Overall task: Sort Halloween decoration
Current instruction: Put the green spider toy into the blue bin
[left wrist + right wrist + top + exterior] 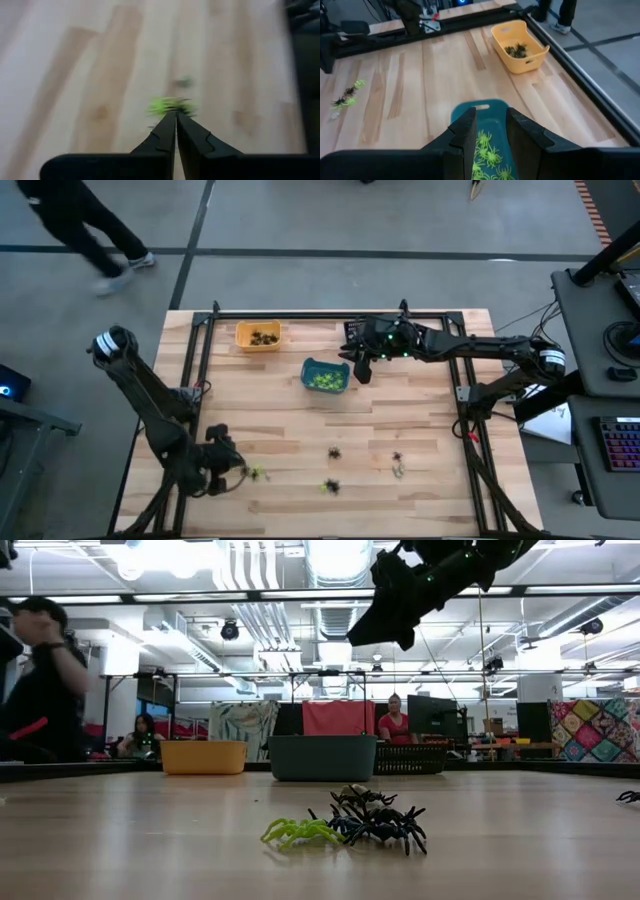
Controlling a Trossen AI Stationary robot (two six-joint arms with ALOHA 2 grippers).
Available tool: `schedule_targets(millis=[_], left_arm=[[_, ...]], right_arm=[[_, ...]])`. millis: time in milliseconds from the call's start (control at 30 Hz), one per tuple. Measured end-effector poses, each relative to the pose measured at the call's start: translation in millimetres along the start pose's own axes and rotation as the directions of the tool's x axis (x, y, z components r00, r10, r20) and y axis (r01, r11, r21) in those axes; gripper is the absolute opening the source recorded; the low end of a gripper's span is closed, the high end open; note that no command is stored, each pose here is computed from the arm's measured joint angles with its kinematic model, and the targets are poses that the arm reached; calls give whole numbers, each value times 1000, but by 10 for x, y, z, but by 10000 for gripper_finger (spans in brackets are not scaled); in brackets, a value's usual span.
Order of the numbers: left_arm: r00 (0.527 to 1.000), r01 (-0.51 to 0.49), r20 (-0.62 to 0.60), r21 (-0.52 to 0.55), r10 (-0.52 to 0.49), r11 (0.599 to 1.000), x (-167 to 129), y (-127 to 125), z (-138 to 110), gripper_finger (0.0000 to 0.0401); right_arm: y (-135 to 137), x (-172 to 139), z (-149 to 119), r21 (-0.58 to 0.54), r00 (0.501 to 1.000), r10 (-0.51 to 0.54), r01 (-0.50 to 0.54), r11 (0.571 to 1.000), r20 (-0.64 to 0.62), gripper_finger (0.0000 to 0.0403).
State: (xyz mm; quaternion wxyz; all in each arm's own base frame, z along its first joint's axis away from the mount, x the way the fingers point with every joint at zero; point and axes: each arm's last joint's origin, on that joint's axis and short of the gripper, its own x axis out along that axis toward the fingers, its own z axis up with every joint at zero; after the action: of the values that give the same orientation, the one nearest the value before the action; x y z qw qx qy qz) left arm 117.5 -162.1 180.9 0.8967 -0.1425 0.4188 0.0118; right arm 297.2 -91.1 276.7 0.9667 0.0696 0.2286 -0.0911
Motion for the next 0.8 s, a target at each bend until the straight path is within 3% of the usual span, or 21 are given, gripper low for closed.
schedule_targets(millis=[100, 267, 400, 500, 800], left_arm=[[994, 107, 19, -45, -106, 993, -76, 74, -44, 0], [976, 157, -114, -220, -185, 963, -94, 190, -141, 0], [974, 130, -164, -166, -157, 978, -38, 229, -210, 6], [959, 129, -223, -204, -174, 970, -24, 203, -220, 25], [968, 58, -233, -168, -97, 984, 67, 194, -263, 122]], right_arm=[[-4, 61, -40, 17, 1000, 0, 0, 1000, -22, 96], [113, 185, -121, 2, 997, 34, -34, 999, -65, 96], [300, 209, -145, -23, 994, 84, -86, 996, -77, 95], [458, 173, -137, -46, 989, 126, -129, 991, -72, 95], [855, 108, -171, -102, 969, 232, -240, 965, -84, 95]])
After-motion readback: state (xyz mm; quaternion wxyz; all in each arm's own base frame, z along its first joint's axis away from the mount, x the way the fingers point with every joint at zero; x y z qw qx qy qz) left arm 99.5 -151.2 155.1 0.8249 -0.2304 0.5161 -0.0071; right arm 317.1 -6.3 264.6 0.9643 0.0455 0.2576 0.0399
